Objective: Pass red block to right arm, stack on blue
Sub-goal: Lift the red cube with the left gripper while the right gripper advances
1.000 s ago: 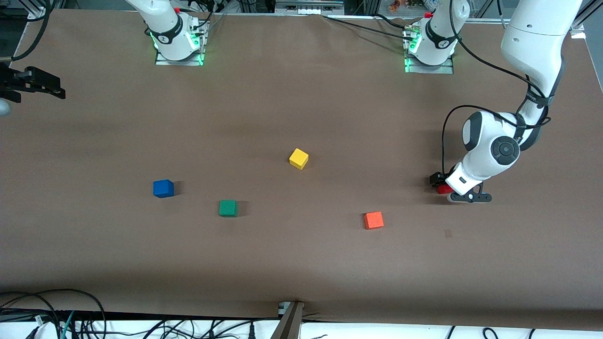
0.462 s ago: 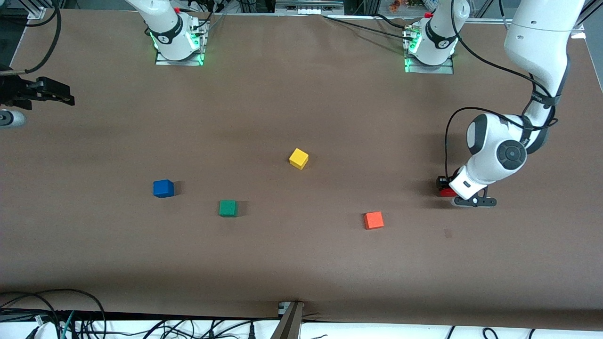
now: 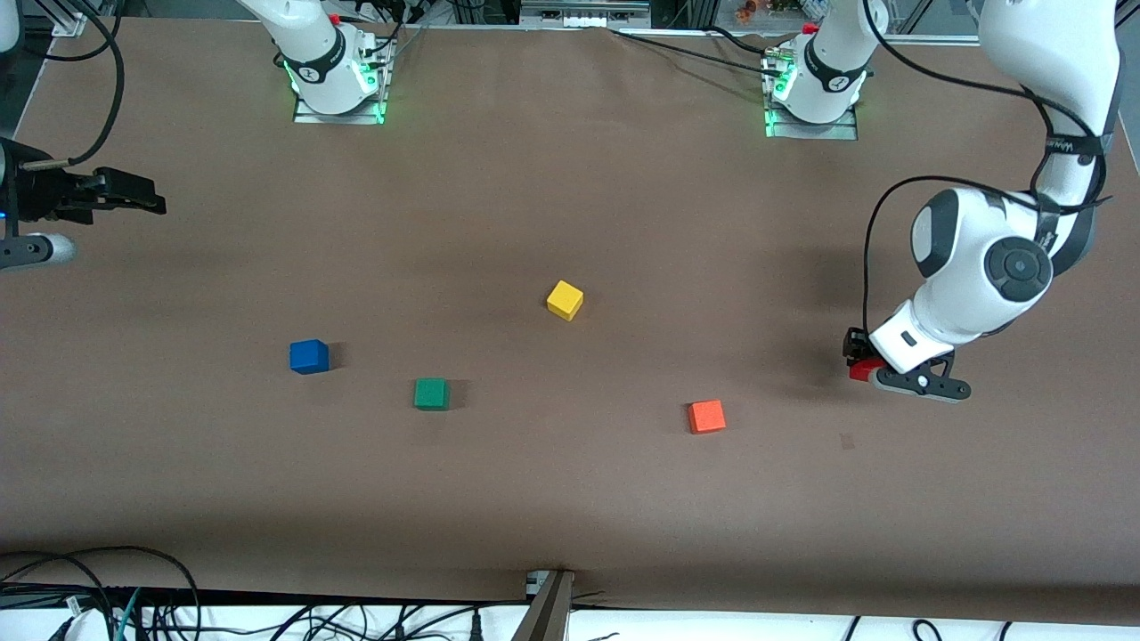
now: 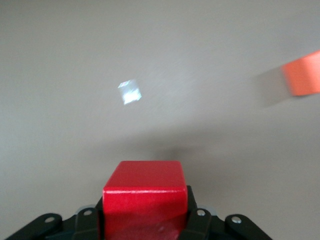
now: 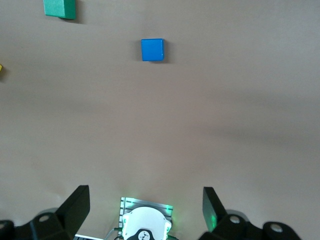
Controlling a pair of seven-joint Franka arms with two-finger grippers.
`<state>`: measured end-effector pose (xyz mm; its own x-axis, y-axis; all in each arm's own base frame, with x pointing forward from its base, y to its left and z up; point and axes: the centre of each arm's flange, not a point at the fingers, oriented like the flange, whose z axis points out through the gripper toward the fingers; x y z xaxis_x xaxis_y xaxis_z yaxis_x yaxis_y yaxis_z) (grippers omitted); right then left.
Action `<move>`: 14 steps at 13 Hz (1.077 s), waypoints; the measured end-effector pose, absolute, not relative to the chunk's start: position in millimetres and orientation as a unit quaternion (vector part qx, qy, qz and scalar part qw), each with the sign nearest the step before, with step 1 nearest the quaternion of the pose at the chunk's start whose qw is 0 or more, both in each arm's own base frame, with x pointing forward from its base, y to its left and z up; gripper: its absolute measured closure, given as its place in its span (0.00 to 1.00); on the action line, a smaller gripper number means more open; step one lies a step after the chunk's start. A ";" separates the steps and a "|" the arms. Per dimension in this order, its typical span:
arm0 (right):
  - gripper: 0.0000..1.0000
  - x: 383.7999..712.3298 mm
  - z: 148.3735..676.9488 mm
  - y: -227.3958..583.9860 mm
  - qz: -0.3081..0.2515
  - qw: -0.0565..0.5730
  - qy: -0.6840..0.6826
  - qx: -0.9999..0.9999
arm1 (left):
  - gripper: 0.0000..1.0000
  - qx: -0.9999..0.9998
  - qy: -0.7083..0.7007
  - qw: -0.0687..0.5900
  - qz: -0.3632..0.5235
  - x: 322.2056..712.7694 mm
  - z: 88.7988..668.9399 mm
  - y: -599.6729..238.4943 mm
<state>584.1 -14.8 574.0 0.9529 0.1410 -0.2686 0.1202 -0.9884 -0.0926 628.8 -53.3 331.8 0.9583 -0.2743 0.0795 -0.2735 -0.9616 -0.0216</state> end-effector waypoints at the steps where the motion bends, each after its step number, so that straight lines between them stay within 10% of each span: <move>1: 0.00 586.2 569.7 -12.0 0.141 0.051 -0.067 -0.986 | 0.44 -0.985 0.165 0.003 -0.057 627.7 351.1 -71.7; 14: 0.00 654.1 428.8 45.4 0.200 0.471 -0.013 -0.859 | 0.44 -0.881 0.359 -0.233 -0.203 625.9 459.0 -198.8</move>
